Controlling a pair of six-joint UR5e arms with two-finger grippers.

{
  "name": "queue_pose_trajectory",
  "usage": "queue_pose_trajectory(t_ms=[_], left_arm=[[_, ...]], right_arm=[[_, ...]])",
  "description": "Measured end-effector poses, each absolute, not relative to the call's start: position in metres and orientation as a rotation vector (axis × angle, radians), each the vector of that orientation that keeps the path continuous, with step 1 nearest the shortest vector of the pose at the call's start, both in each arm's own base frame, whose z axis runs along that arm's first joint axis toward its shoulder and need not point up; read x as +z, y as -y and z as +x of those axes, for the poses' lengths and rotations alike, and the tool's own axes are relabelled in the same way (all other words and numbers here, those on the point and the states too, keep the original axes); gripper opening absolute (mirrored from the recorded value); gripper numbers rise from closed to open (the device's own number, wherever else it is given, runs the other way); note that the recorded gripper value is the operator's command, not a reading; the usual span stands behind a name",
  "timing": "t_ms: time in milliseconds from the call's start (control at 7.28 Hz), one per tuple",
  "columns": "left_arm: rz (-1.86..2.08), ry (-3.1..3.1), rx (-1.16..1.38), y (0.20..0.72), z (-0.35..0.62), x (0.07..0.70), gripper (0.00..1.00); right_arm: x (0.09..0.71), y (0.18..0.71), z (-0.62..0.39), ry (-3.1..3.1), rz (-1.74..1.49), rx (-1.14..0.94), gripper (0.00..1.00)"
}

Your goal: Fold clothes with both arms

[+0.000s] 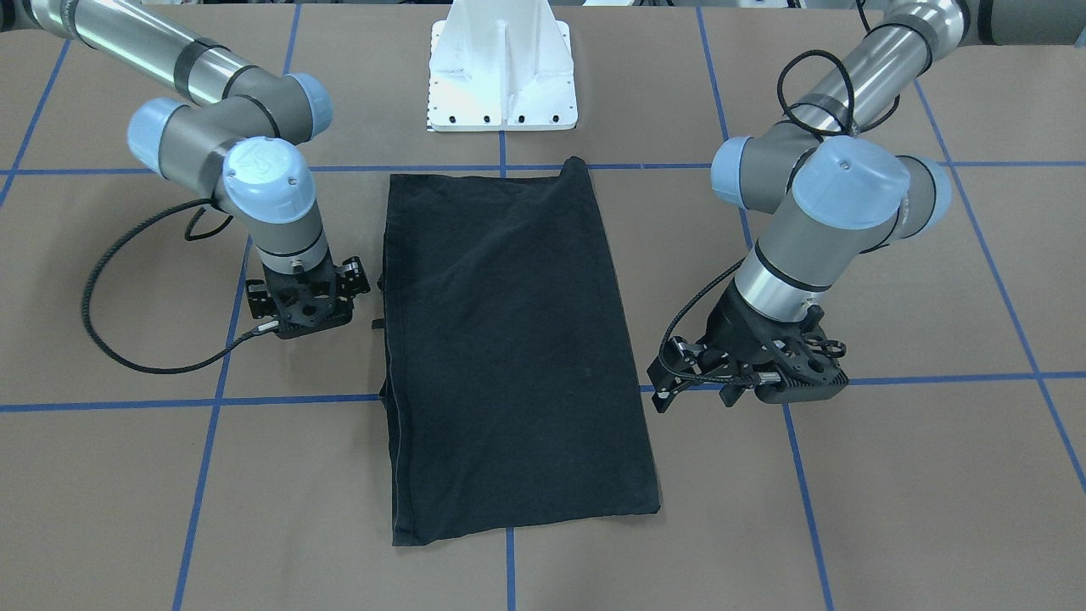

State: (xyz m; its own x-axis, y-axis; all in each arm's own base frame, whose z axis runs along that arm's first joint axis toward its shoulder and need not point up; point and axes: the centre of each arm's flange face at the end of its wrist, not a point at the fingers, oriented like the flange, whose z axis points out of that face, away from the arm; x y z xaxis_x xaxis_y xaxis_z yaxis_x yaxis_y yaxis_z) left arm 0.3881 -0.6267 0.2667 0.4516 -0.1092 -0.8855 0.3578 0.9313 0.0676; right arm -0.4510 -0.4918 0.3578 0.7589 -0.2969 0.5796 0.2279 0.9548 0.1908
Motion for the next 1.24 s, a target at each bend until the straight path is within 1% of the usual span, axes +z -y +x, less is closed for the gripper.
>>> queue_pose_trajectory(t_ms=[275,550,962,1237], left_arm=[[0.261,-1.068,-0.292,0.626,0.388,0.266,1.00],[0.276,-1.081,-0.288,0.623,0.382,0.256,1.00],[0.307,-1.102,-0.278,0.617,0.373,0.239,1.00],[0.325,-1.117,-0.273,0.613,0.368,0.228,1.00]], right_arm=[[0.335,0.499,-0.433,0.699,0.119,-0.277,1.00],[0.309,0.509,-0.451,0.718,0.140,-0.289,1.00],[0.273,0.556,-0.510,0.705,0.136,-0.285,1.00],[0.282,0.583,-0.528,0.707,0.153,-0.274,1.00]])
